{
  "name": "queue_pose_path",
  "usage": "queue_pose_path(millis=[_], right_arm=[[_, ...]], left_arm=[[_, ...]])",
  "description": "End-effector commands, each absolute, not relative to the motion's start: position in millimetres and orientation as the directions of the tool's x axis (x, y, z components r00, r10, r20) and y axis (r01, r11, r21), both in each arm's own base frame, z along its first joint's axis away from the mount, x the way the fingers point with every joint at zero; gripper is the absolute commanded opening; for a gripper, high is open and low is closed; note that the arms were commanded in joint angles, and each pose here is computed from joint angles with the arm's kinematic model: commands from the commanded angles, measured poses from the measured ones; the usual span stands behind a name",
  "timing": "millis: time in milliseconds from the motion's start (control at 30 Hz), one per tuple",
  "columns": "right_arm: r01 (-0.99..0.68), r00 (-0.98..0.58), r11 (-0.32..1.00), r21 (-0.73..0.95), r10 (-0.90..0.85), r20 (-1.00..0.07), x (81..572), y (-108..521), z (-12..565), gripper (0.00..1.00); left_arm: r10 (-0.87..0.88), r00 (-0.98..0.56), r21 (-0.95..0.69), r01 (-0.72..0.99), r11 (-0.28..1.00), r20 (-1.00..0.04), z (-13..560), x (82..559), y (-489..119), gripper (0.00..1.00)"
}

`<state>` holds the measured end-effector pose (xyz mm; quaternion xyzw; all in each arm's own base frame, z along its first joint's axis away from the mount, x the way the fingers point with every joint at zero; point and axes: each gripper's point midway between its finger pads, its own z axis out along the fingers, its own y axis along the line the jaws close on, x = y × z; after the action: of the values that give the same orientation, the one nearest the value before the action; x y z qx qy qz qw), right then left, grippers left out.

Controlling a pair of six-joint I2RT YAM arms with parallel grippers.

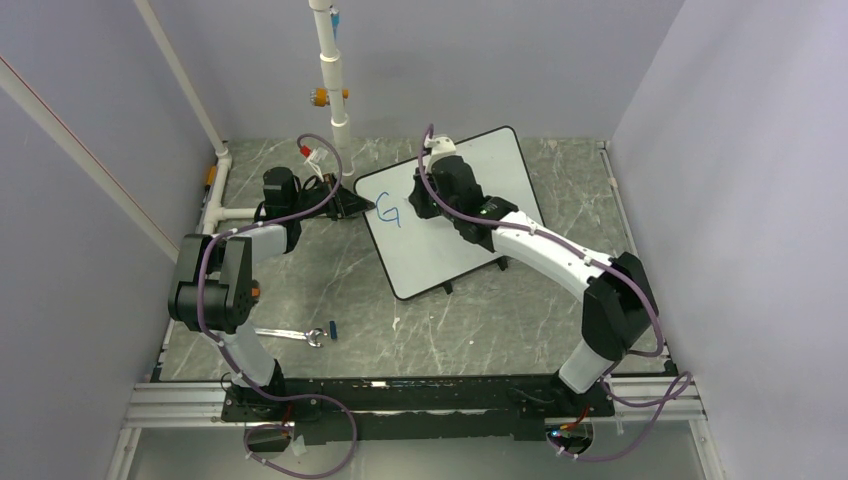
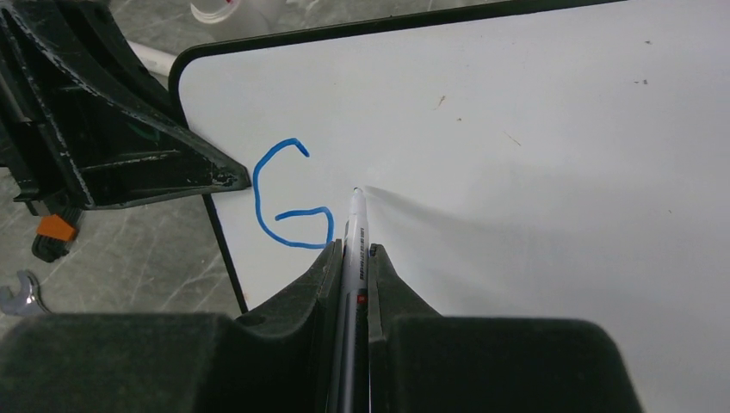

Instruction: Write a sentence on the whiteboard

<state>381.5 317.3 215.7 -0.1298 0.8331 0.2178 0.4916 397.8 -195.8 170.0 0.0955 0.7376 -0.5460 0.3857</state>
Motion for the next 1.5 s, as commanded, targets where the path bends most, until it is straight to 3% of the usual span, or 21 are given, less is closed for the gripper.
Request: queue_pose_path(millis=[0, 1000, 1467], right_arm=[[-0.446, -0.432, 0.857, 0.259, 0.048, -0.901, 395, 330, 241, 0.0], [-0.47, -0.518, 0.85, 0.237, -0.048, -0.854, 368, 321, 188, 0.0], [-0.419, -0.477, 0.89, 0.179, -0.048, -0.878, 384, 312, 207, 0.0]], left_arm=[[-0.246, -0.555, -0.604, 0.679, 0.418, -0.795, 190, 408, -196, 0.0], [-0.247, -0.553, -0.602, 0.676, 0.426, -0.796, 190, 409, -195, 0.0], [-0.249, -0.552, -0.601, 0.671, 0.435, -0.796, 190, 409, -194, 0.0]])
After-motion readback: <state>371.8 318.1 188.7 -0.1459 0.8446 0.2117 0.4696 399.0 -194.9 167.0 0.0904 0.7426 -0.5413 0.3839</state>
